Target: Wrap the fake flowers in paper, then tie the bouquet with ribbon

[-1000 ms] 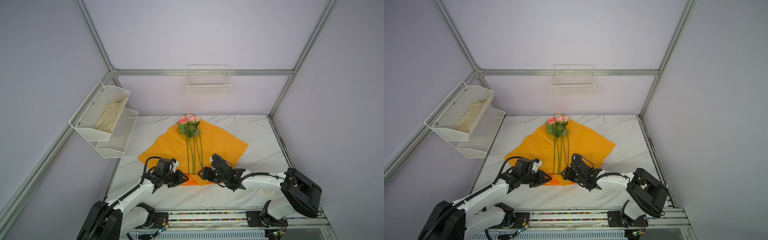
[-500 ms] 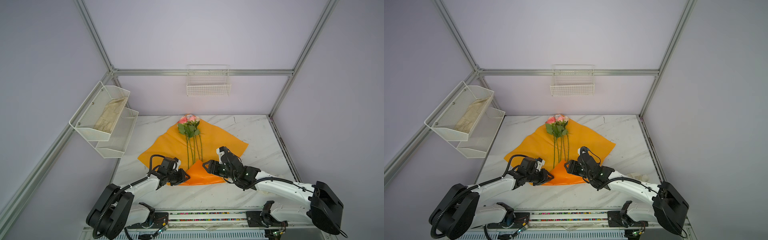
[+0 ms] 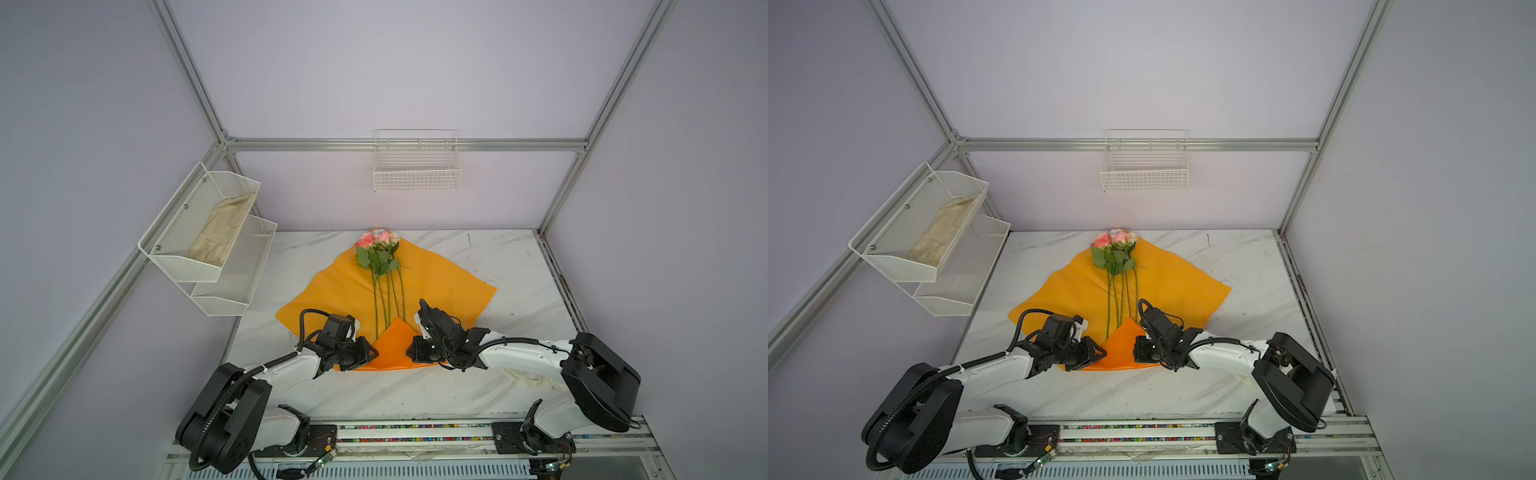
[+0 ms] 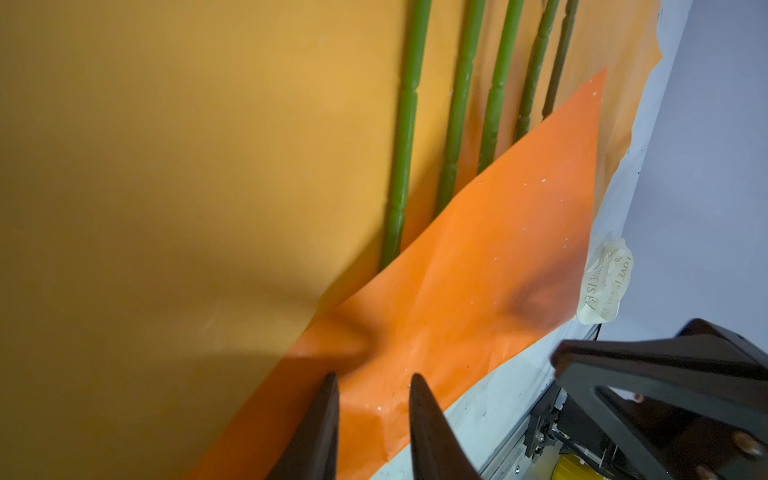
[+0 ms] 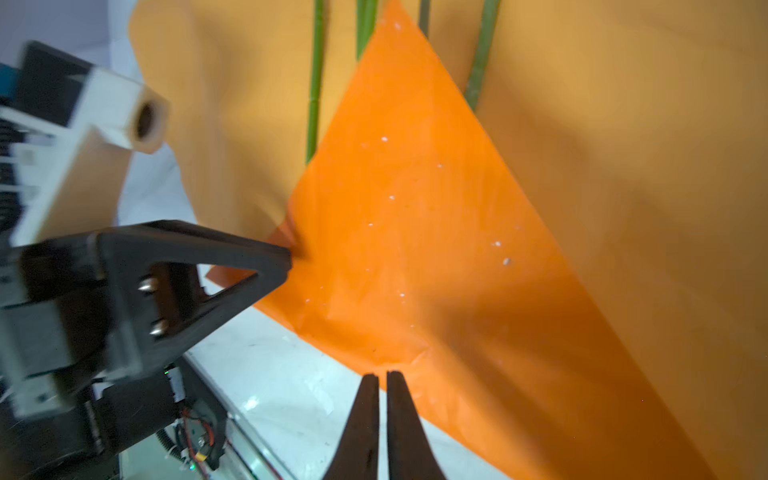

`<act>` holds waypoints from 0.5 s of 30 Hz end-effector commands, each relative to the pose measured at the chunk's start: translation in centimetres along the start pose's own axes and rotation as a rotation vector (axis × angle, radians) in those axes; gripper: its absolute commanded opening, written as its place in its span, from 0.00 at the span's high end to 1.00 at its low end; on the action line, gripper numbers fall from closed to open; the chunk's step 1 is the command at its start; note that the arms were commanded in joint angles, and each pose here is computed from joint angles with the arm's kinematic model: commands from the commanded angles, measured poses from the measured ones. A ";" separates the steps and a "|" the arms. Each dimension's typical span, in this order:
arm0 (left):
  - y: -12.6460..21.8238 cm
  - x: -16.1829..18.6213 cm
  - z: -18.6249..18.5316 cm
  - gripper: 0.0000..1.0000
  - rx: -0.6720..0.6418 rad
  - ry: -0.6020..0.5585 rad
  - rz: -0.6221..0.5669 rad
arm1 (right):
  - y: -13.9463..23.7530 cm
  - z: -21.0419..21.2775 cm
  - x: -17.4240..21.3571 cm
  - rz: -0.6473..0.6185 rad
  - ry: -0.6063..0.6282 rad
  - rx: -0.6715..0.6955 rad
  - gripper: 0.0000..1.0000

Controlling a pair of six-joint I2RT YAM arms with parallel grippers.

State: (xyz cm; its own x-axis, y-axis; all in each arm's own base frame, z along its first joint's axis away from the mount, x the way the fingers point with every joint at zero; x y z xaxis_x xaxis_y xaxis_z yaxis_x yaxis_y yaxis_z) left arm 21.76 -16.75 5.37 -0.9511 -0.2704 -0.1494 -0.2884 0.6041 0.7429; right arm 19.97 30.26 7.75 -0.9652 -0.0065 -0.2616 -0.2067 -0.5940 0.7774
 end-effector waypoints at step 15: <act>2.7 1.8 0.2 0.64 -0.010 0.001 -0.013 | -1.0 -2.9 -0.2 -0.014 -0.041 0.181 0.89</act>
State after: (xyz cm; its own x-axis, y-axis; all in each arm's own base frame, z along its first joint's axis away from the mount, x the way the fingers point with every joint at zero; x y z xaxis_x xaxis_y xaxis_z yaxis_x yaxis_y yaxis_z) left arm 20.55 -16.29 8.04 -0.9457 -0.2659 -0.1867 -0.3166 0.6243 0.7142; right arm 20.74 29.48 5.39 -0.9691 0.0083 -0.2466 -0.2197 -0.4841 0.8470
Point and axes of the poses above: each gripper's point midway between its finger pads, its own y axis back along the fingers, its own z axis along the line the jaws close on, x = y × z, the point moved 3 cm from there along y, back along the fingers, and after that the axes turned 1 degree about -y, right-handed, at the moved point
